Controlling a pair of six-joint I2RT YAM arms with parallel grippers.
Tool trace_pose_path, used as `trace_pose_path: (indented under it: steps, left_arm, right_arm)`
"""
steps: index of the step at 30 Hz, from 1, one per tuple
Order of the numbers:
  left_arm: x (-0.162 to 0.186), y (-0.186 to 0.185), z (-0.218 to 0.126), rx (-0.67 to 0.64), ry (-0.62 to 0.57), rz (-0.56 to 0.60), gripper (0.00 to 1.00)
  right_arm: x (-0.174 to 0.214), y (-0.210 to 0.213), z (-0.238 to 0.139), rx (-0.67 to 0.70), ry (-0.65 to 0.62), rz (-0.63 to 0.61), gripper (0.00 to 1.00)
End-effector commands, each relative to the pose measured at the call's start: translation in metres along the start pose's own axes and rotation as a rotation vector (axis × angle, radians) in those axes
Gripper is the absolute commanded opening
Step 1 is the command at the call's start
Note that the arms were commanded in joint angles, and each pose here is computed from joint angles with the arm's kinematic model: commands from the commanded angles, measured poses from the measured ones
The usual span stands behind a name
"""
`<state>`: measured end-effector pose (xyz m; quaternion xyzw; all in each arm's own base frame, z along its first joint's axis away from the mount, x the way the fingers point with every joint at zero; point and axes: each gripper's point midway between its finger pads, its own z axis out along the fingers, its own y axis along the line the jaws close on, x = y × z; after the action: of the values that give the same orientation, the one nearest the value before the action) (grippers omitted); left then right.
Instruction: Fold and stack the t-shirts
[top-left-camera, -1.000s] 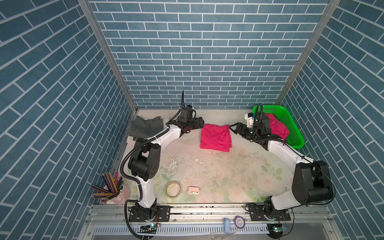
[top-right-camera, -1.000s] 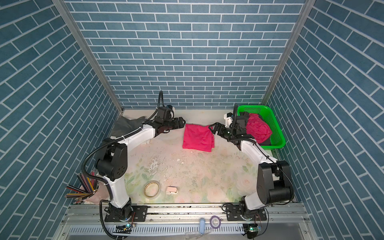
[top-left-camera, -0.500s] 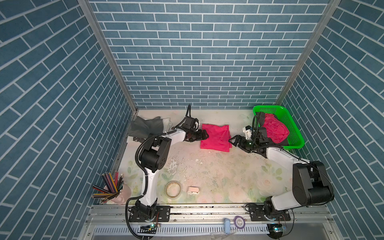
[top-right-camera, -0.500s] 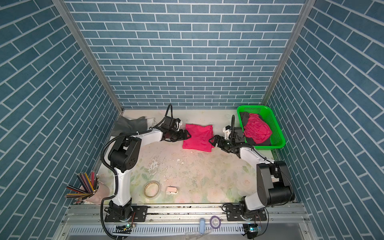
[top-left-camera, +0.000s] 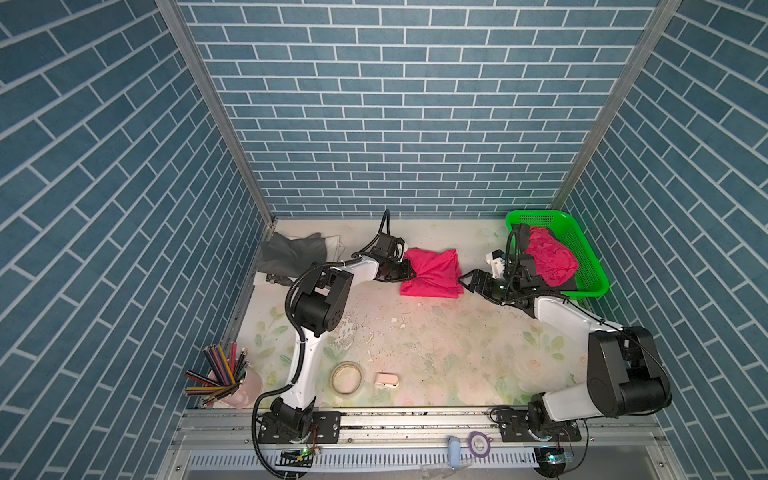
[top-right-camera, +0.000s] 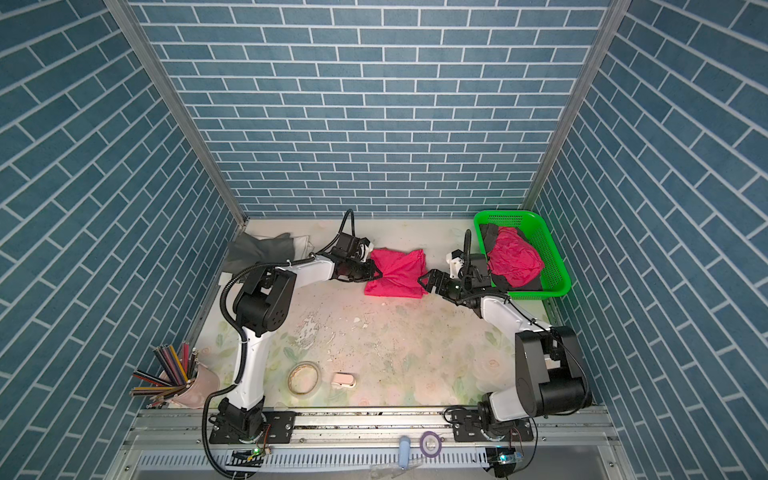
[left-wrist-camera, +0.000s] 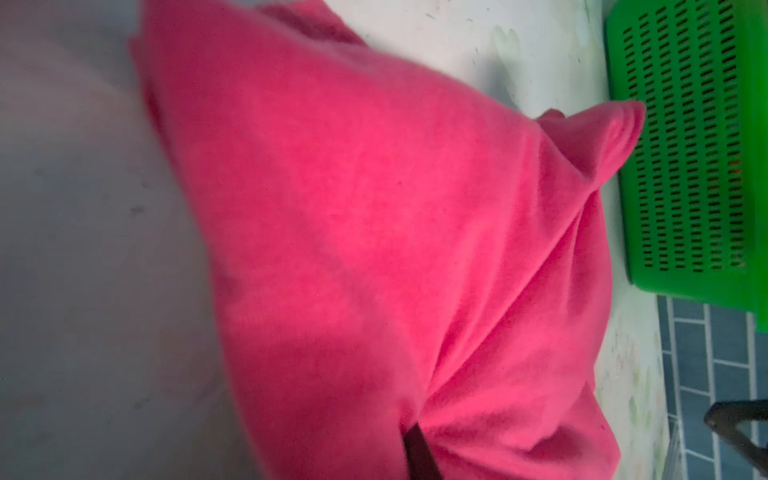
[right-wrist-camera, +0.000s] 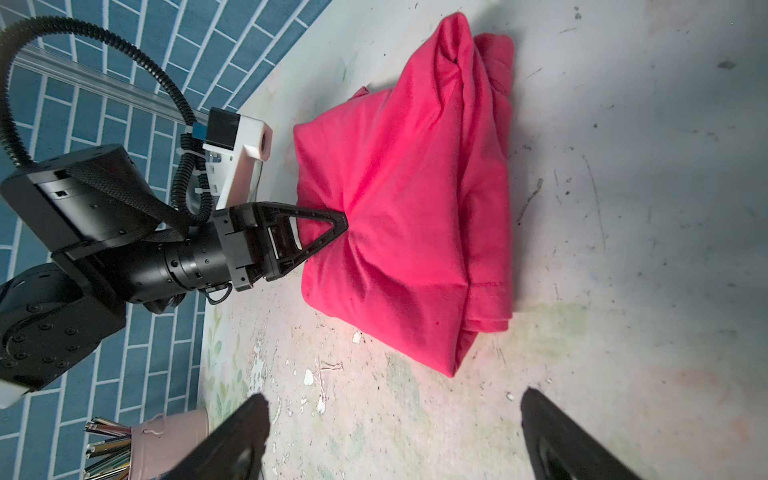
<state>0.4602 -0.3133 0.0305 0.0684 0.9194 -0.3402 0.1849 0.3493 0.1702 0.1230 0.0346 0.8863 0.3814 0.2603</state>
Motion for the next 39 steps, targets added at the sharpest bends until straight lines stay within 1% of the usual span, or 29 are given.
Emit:
trace_pose_path:
  steps: [1,2,5,7,12,15,17,20,22,24,25,28,31,36,39]
  left_arm:
    - [0.004,0.008,-0.006,-0.087,0.036,0.044,0.03]
    - [-0.002,0.005,-0.013,-0.110,0.032,0.071,0.00]
    - [-0.024,-0.003,-0.040,-0.194,0.005,0.149,0.00]
    - [-0.035,-0.002,-0.058,-0.276,0.002,0.208,0.00]
    - [-0.050,0.030,-0.113,-0.616,0.028,0.362,0.00]
    - [-0.060,0.048,-0.151,-0.824,0.024,0.467,0.00]
    - [-0.065,0.054,-0.172,-0.905,0.024,0.542,0.00]
    - [-0.069,0.058,-0.197,-0.976,0.019,0.675,0.00]
    - [-0.071,0.060,-0.212,-1.009,0.001,0.747,0.00]
    - [-0.076,0.061,-0.229,-1.018,-0.038,0.779,0.00]
    - [-0.080,0.063,-0.240,-1.013,-0.066,0.775,0.00]
    - [-0.094,0.069,-0.272,-0.960,-0.144,0.716,0.00]
    - [-0.105,0.082,-0.299,-0.945,-0.190,0.682,0.00]
    - [-0.114,0.115,-0.323,-0.904,-0.208,0.600,0.00]
    - [-0.116,0.133,-0.325,-0.854,-0.214,0.565,0.00]
  right_arm:
    - [-0.003,0.004,-0.007,-0.007,-0.022,-0.043,0.94]
    - [-0.004,0.004,-0.007,-0.005,-0.024,-0.045,0.93]
    - [-0.006,0.003,-0.007,0.015,-0.028,-0.051,0.93]
    - [-0.007,0.004,-0.005,0.032,-0.031,-0.071,0.93]
    - [-0.002,0.026,0.013,0.029,-0.007,-0.155,0.94]
    - [0.003,0.045,0.028,-0.008,0.004,-0.201,0.95]
    - [0.005,0.058,0.038,-0.042,0.007,-0.220,0.96]
    - [0.008,0.078,0.053,-0.074,0.022,-0.261,0.97]
    - [0.009,0.092,0.062,-0.089,0.028,-0.298,0.98]
    - [0.011,0.108,0.071,-0.105,0.031,-0.340,0.98]
    - [0.013,0.116,0.076,-0.113,0.040,-0.358,0.98]
    - [0.019,0.133,0.090,-0.136,0.068,-0.388,0.98]
    - [0.024,0.143,0.102,-0.153,0.093,-0.389,0.98]
    - [0.028,0.153,0.115,-0.167,0.117,-0.383,0.98]
    - [0.029,0.158,0.119,-0.174,0.131,-0.381,0.98]
